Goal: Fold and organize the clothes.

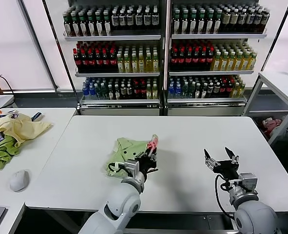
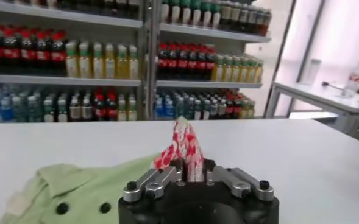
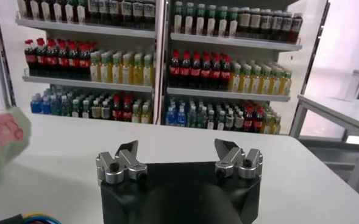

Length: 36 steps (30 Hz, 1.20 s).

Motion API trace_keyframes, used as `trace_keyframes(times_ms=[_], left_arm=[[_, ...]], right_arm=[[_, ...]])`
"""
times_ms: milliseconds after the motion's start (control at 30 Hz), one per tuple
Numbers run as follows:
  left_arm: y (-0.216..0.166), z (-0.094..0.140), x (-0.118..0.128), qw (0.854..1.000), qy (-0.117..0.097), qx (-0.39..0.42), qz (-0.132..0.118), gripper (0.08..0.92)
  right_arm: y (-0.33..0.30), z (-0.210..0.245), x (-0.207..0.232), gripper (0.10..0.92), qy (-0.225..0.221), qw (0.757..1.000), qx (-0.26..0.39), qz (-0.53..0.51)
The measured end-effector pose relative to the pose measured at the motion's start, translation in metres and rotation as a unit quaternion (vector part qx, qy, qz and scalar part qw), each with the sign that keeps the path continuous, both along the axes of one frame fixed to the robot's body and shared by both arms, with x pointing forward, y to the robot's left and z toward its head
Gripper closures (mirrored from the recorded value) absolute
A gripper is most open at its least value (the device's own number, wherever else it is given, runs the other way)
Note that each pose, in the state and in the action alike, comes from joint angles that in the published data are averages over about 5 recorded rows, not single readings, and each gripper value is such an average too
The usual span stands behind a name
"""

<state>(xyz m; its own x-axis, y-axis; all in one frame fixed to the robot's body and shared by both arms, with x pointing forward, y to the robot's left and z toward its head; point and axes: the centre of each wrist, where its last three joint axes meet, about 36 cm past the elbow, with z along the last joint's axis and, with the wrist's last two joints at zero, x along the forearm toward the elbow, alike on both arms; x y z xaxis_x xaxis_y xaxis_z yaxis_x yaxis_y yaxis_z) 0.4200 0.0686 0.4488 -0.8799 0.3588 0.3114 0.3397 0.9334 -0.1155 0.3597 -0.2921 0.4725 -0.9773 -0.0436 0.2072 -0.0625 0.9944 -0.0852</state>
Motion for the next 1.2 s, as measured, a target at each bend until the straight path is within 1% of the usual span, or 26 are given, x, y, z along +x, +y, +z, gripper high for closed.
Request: trace_keyframes(times_ms=[200,300,400,533,633,833,1000,1100,1200], left_arm=[[-0.004,-0.002,-0.004,1.000,-0.014,-0.017,-0.016,0.489],[0.001,0.001,-0.009,0.999,-0.019,-0.026,-0.016,0.402],[0.014,0.005,-0.014,0.999,-0.028,-0.033,-0.005,0.316],[0.039,0.009,-0.022,0.998,-0.043,-0.031,0.022,0.215],[0.060,0.010,-0.030,0.997,-0.054,-0.022,0.047,0.182],[0.093,0.012,-0.044,0.994,-0.066,0.000,0.092,0.177],[0.106,0.009,-0.054,0.991,-0.068,0.014,0.113,0.177],[0.112,0.009,-0.058,0.990,-0.070,0.020,0.122,0.177],[0.117,0.009,-0.062,0.989,-0.071,0.025,0.129,0.177]], right_arm=[[0.006,-0.003,0.005,0.200,0.002,1.000,0.005,0.002],[0.013,-0.006,0.008,0.200,0.003,1.000,0.010,0.005],[0.025,-0.011,0.012,0.200,0.006,1.000,0.015,0.011],[0.047,-0.023,0.017,0.200,0.017,0.999,0.025,0.023],[0.066,-0.035,0.021,0.200,0.032,0.998,0.034,0.031],[0.105,-0.060,0.028,0.200,0.065,0.996,0.049,0.047],[0.136,-0.077,0.034,0.200,0.091,0.992,0.056,0.060],[0.151,-0.085,0.038,0.200,0.105,0.991,0.059,0.066],[0.161,-0.091,0.043,0.218,0.114,0.989,0.061,0.070]])
